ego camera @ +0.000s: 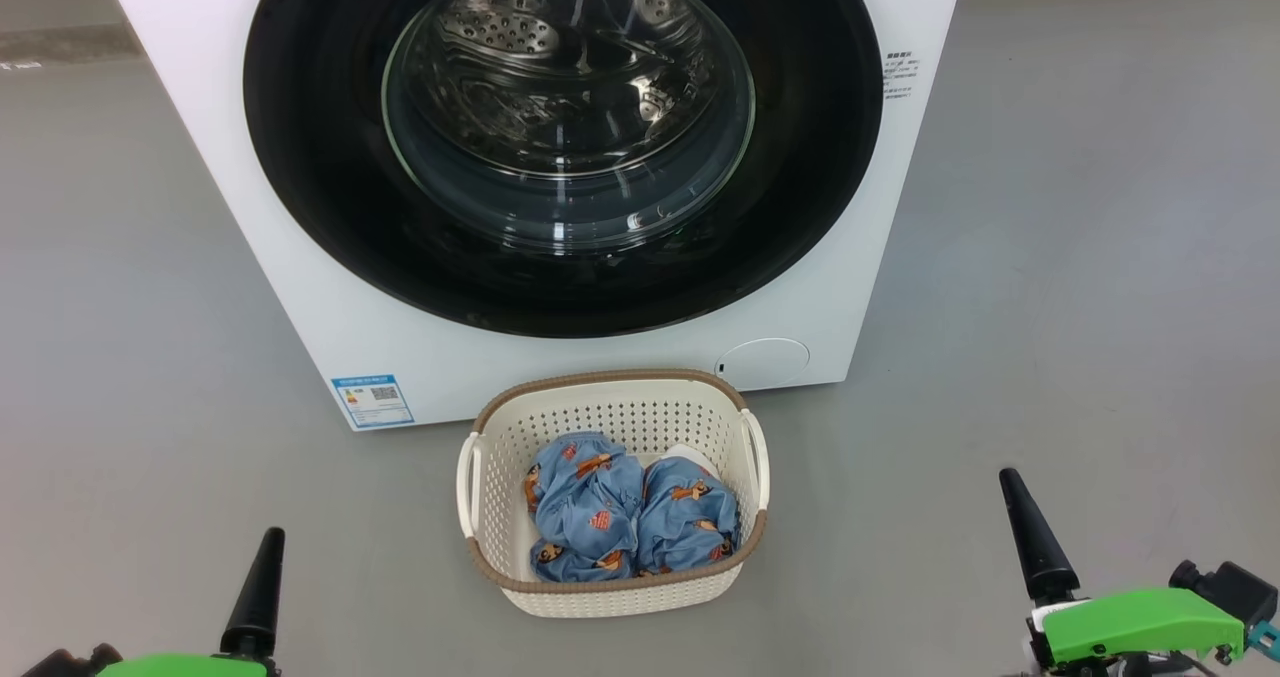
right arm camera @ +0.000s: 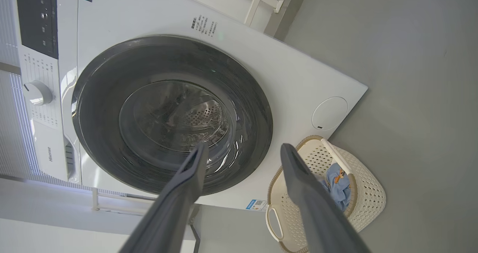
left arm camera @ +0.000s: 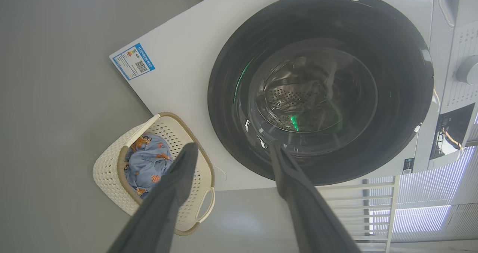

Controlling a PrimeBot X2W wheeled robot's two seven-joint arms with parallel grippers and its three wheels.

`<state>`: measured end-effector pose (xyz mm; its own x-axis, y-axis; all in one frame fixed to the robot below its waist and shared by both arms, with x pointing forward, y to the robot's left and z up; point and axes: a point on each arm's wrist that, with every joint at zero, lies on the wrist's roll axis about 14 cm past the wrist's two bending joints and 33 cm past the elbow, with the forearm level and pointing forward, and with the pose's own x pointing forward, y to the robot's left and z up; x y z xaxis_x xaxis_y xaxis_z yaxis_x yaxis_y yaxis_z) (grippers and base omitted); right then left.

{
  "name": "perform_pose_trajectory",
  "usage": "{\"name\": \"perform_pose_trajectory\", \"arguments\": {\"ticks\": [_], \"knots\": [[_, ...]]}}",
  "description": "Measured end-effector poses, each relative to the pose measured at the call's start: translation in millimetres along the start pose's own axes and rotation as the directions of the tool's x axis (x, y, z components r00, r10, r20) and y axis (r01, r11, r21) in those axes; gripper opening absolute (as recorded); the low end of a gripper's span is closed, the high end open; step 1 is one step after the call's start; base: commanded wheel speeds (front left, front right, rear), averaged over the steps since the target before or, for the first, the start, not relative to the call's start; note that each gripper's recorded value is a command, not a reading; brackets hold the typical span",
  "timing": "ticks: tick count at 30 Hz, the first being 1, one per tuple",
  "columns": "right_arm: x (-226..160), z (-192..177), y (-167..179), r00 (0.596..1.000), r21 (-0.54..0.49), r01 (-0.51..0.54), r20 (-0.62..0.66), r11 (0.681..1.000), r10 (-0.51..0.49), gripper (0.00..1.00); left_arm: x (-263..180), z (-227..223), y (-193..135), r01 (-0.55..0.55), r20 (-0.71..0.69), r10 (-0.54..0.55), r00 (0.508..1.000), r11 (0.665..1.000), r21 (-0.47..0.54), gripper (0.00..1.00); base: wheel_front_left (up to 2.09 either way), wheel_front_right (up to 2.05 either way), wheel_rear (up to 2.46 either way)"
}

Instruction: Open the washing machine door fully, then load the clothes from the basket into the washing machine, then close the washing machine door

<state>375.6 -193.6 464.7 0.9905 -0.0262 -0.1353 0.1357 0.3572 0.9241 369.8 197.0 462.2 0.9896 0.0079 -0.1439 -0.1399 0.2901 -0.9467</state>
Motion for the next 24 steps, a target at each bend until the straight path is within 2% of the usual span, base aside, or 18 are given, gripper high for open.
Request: {"name": "perform_pose_trajectory", "arguments": {"ticks": [14, 24], "knots": [[6.2, -2.5, 5.5, 1.0, -0.186, -0.012, -0.004, 0.982, 0.012, 1.0, 1.0, 4.7, -1.5, 0.008, 0.004, -0.009, 1.0, 0.98, 0.197, 1.0, 0.0, 0.0, 0.0], [13.6, -8.0, 16.1, 0.999, -0.334, -0.045, -0.029, 0.941, 0.038, 1.0, 1.6, 12.5, -0.9, 0.007, 0.017, -0.014, 1.0, 0.942, 0.336, 1.0, 0.0, 0.0, 0.0]]}}
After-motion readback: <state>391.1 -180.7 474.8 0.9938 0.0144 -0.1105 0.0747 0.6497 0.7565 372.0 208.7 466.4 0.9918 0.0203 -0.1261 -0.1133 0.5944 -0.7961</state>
